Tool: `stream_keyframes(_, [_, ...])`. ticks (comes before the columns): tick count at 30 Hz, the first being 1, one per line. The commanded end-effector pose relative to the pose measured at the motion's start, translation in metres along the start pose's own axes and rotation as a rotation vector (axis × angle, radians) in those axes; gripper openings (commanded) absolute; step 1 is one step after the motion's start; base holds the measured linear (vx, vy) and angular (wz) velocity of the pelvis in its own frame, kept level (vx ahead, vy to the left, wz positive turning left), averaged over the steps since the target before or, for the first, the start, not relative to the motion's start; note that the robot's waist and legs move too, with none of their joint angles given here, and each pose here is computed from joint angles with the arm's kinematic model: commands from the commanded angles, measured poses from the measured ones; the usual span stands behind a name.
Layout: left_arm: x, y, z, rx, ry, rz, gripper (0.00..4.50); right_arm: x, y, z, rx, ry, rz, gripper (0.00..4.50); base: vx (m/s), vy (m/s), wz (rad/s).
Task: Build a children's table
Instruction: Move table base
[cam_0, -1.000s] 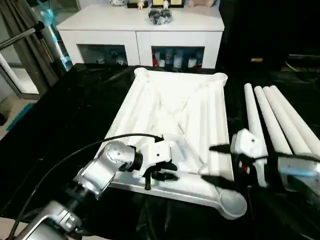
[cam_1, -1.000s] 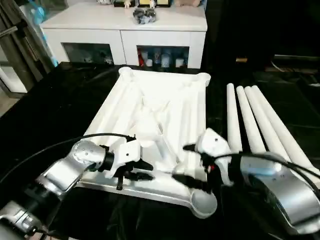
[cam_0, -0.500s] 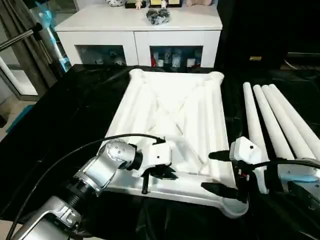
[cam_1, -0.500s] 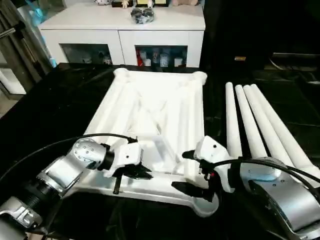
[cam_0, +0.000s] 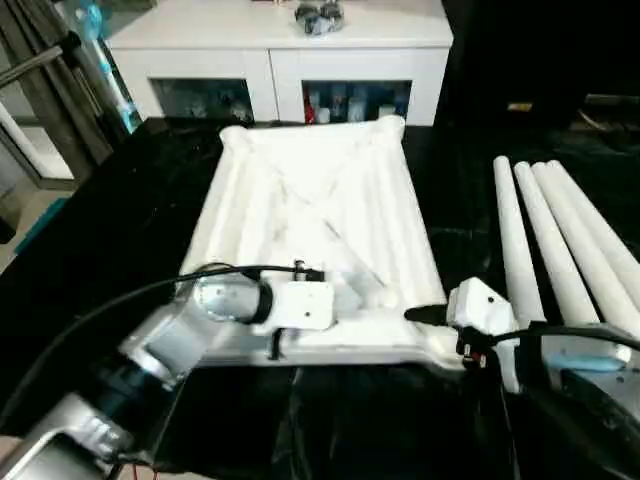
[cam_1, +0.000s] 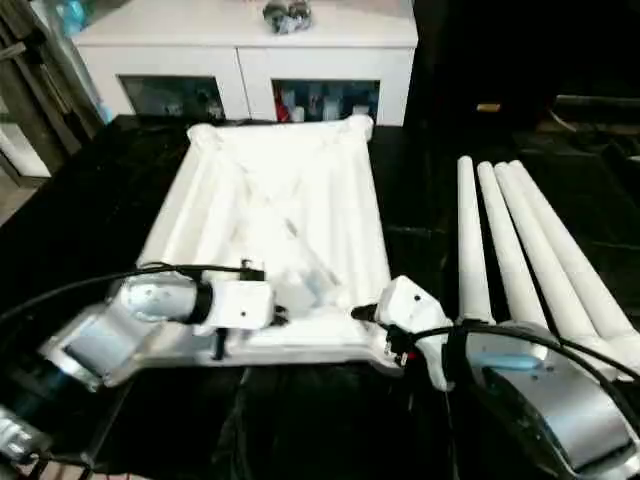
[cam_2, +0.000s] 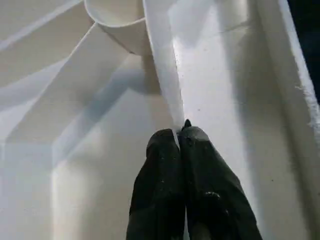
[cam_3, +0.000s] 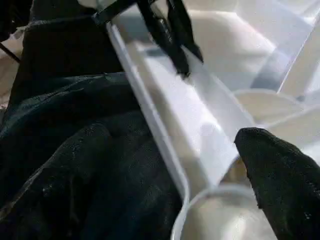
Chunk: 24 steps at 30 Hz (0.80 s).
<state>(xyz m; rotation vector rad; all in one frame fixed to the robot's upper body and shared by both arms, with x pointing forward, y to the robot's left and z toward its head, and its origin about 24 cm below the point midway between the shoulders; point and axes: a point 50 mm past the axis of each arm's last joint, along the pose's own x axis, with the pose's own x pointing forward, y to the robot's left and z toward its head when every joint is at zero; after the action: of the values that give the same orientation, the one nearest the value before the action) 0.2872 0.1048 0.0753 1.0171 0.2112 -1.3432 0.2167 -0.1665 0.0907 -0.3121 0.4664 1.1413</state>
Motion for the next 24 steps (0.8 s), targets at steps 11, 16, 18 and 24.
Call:
stream_keyframes(11, [-0.035, 0.016, -0.016, 0.049, 0.142, 0.196, 0.03, 0.012, 0.009, 0.0, -0.003, -0.014, 0.021, 4.5, 0.0, 0.0, 0.0])
stream_keyframes(16, [-0.035, 0.015, -0.022, 0.023, 0.169, 0.204, 0.03, 0.014, 0.008, 0.0, -0.01, -0.012, 0.019, 4.5, 0.0, 0.0, 0.0])
stream_keyframes(18, [-0.033, 0.014, -0.024, 0.01, 0.171, 0.206, 0.03, 0.014, 0.007, 0.001, -0.013, -0.015, 0.015, 4.5, 0.0, 0.0, 0.0])
stream_keyframes(24, [-0.017, 0.007, -0.029, -0.022, 0.137, 0.218, 0.03, 0.015, 0.002, 0.003, -0.036, -0.013, -0.006, 4.5, 0.0, 0.0, 0.0])
